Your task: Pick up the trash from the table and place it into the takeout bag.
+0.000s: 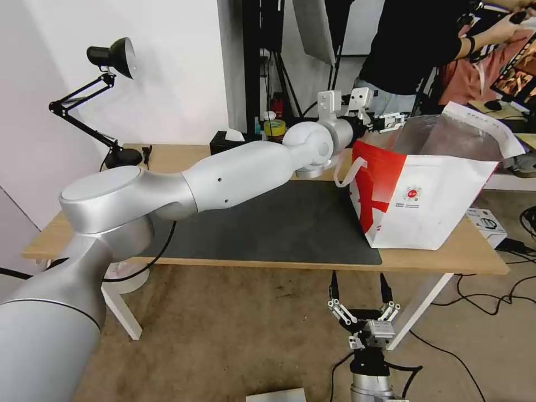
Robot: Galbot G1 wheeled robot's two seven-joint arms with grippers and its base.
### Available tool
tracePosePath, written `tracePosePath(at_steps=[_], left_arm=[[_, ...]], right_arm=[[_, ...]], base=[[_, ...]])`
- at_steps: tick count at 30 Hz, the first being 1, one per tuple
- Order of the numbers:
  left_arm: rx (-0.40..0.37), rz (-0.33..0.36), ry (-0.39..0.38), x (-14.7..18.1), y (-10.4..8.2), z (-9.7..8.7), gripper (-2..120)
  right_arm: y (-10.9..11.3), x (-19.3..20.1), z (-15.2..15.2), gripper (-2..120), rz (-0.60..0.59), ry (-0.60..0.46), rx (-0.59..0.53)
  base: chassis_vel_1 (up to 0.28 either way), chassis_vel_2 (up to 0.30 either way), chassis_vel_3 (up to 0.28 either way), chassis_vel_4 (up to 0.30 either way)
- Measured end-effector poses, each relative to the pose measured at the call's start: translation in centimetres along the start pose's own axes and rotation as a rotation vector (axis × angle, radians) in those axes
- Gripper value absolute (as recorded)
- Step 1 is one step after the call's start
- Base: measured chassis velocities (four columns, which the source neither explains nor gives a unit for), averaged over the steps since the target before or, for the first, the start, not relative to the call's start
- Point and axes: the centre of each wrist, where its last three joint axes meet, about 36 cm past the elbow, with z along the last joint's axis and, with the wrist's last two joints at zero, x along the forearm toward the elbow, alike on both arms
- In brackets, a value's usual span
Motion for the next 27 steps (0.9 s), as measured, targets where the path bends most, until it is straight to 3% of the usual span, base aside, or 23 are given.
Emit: tracePosePath(at_steps=[5, 7, 9, 13, 16, 21, 27], left_arm=[[-0.044, -0.017, -0.062, 1.3, -0.1, -2.3, 100], [-0.109, -0.02, -0.112, 2.8, 0.3, -4.2, 100], [-0.131, -0.025, -0.125, 3.3, 0.7, -4.7, 100], [-0.22, -0.053, -0.199, 7.4, 2.6, -7.9, 100], [-0.255, -0.067, -0.22, 9.3, 3.6, -8.5, 100], [-0.366, -0.138, -0.247, 15.0, 7.6, -8.0, 100], [-0.38, -0.255, -0.314, 20.7, 10.8, -6.0, 100]], right_arm=[[0.0, 0.0, 0.0, 100, 0.0, 0.0, 0.0], [0.0, 0.0, 0.0, 100, 0.0, 0.0, 0.0], [0.0, 0.0, 0.0, 100, 0.0, 0.0, 0.0], [0.0, 0.0, 0.0, 100, 0.0, 0.0, 0.0], [0.0, 0.0, 0.0, 100, 0.0, 0.0, 0.0], [0.0, 0.0, 0.0, 100, 0.0, 0.0, 0.0], [0.0, 0.0, 0.0, 100, 0.0, 0.0, 0.0]], base=[[0.0, 0.0, 0.0, 0.0], [0.0, 0.0, 0.0, 0.0], [0.0, 0.0, 0.0, 0.0], [0.0, 0.0, 0.0, 0.0], [0.0, 0.0, 0.0, 0.0], [0.0, 0.0, 0.0, 0.0], [0.0, 0.0, 0.0, 0.0]])
